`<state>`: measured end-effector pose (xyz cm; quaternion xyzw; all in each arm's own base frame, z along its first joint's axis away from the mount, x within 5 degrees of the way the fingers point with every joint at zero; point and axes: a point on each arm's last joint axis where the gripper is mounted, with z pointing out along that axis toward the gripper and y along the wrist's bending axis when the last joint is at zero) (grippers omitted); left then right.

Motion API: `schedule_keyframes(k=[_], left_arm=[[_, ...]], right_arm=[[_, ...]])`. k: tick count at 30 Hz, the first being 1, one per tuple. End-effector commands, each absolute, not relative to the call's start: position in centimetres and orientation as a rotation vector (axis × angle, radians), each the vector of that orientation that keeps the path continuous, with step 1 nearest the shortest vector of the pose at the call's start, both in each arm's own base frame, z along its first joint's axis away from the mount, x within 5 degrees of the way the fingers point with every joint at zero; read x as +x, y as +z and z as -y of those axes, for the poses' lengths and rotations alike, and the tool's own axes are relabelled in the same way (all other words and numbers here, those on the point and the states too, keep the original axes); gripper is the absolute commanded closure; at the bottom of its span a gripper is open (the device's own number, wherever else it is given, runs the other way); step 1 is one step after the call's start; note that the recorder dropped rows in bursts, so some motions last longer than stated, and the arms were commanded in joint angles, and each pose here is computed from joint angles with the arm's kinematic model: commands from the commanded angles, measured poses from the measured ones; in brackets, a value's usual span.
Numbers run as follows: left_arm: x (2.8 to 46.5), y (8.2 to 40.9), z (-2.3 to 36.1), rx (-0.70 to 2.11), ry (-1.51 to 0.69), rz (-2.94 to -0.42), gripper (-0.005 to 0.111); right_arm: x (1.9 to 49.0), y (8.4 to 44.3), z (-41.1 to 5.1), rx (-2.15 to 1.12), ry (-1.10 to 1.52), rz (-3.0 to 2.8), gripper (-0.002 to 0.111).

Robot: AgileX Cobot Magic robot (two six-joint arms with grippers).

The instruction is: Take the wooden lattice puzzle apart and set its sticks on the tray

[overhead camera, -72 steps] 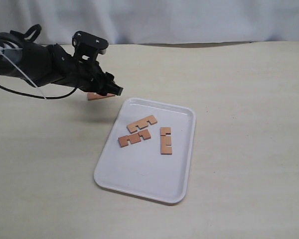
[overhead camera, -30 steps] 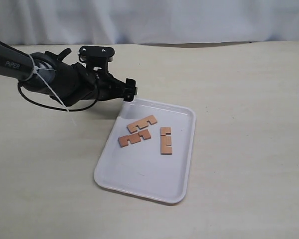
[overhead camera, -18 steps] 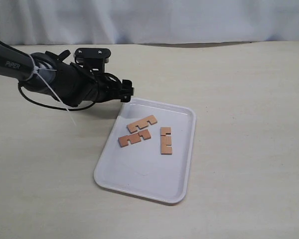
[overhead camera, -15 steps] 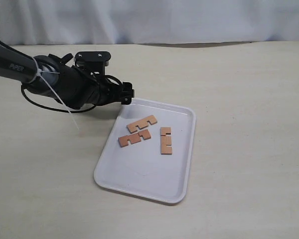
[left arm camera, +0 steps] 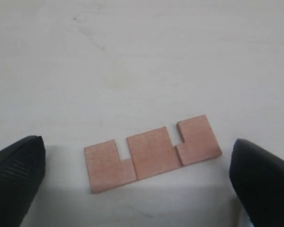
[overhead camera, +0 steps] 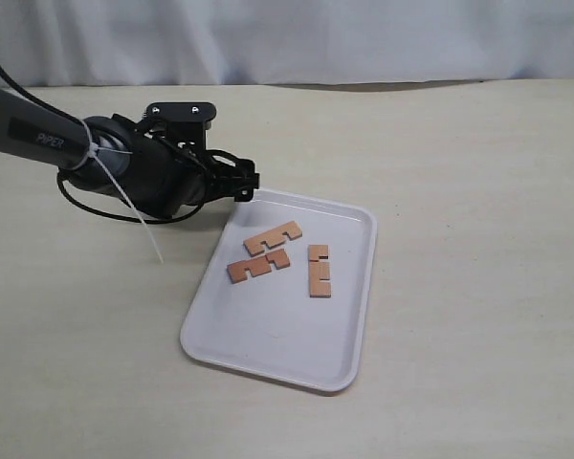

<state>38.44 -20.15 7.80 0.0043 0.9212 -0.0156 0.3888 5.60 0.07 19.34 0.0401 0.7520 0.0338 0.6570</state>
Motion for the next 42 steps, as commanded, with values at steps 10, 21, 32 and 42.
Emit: schedule_keyframes(k=[10,21,32,42], left_arm=[[38.7,6.1,20.0,-0.045,0.01,-2.353,0.008],[39.6,7.1,21.4,-0.066,-0.124,-2.35,0.008],[39.9,7.4,20.8,-0.121,-0.058,-2.31,0.008],[39.6,6.4,20.8,-0.183,-0.078,-2.346,0.008]], right_arm=[[5.6,19.4,-0.1,0.09,0.082,-1.693,0.104],[5.6,19.4,-0.1,0.09,0.082,-1.693,0.104],[5.6,19.4,-0.1,0.09,0.082,-1.693,0.104],[5.6,19.4,-0.1,0.09,0.082,-1.693,0.104]])
